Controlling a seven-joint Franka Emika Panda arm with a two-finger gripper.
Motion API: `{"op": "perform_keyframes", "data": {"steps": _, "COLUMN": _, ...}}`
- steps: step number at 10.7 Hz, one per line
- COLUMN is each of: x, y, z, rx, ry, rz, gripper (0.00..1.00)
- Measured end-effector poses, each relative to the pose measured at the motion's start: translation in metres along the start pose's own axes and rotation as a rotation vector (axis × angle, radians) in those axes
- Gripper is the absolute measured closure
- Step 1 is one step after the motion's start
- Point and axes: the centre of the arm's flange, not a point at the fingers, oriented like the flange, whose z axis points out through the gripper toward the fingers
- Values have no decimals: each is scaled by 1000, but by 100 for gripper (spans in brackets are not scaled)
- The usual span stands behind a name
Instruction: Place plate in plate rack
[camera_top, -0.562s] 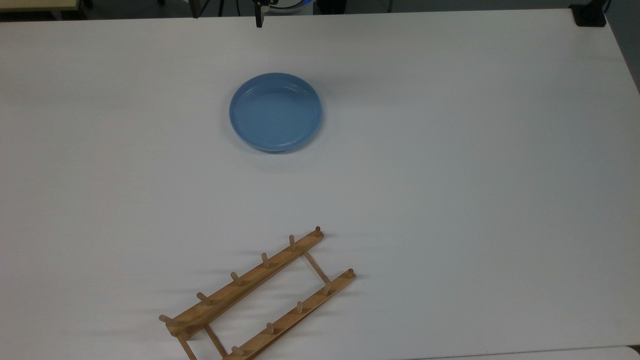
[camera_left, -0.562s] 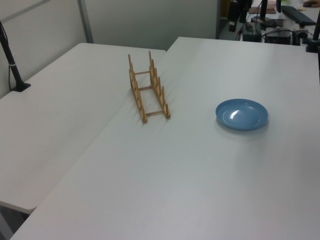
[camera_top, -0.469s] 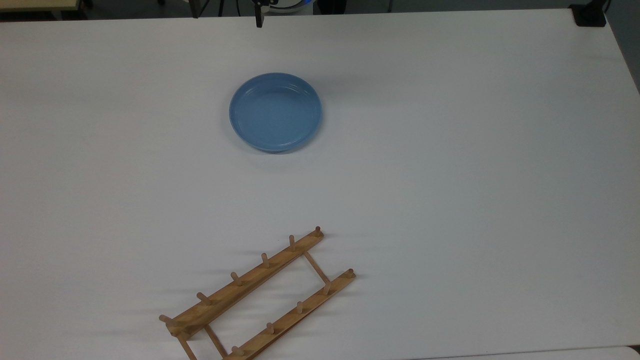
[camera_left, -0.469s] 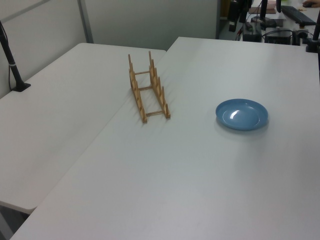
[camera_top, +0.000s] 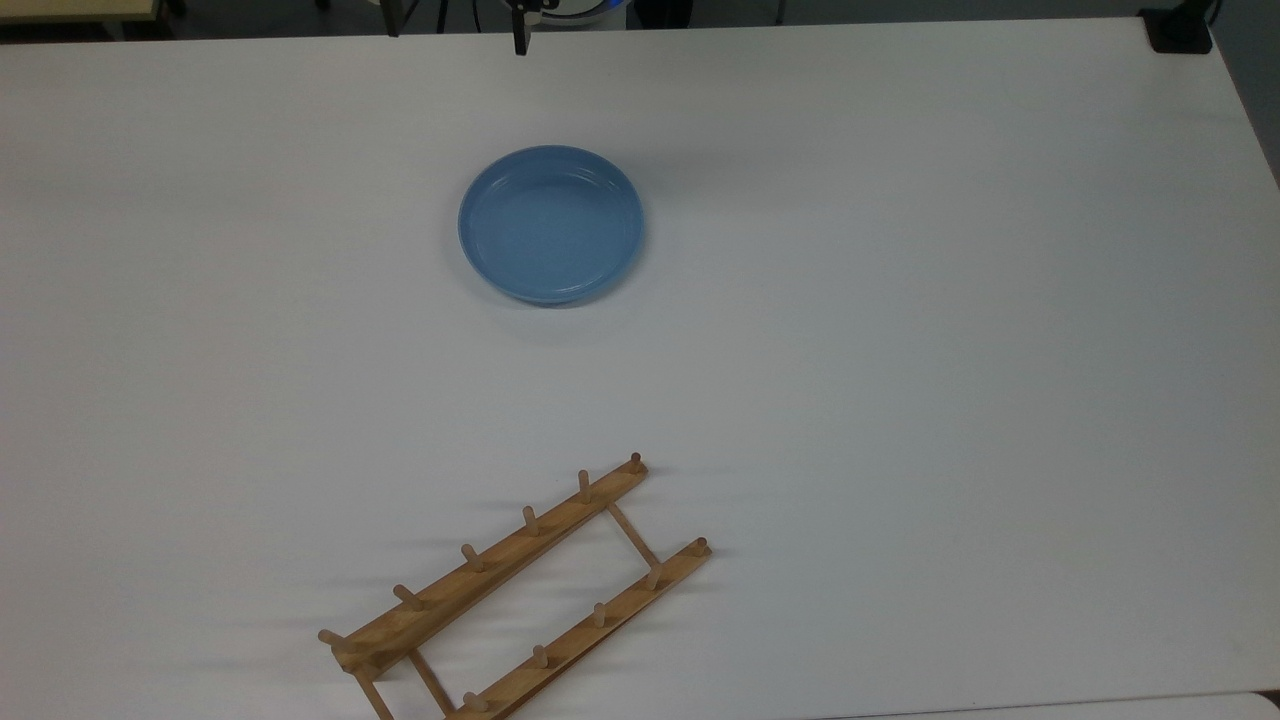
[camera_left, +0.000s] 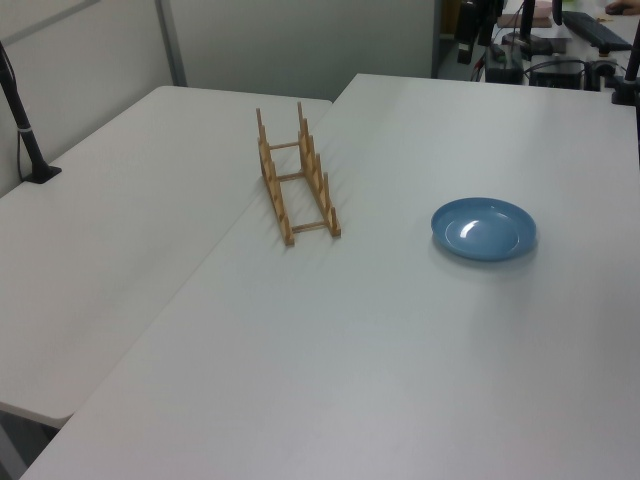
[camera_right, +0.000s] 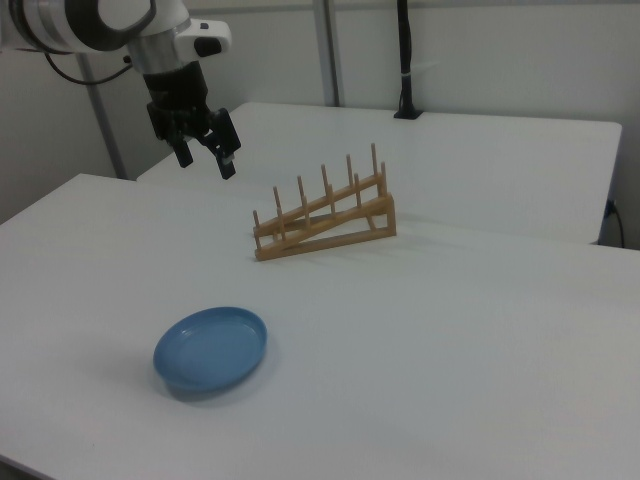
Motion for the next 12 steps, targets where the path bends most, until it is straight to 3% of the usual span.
{"op": "perform_keyframes", "data": {"steps": 9, "x": 0, "y": -2, "z": 1, "rx": 0, "ry": -3, "rz": -3, "gripper": 0}}
{"op": "perform_keyframes", "data": {"steps": 12, "x": -1, "y": -2, "z": 3, "rx": -1, "ry": -10, "rz": -52, "gripper": 0}}
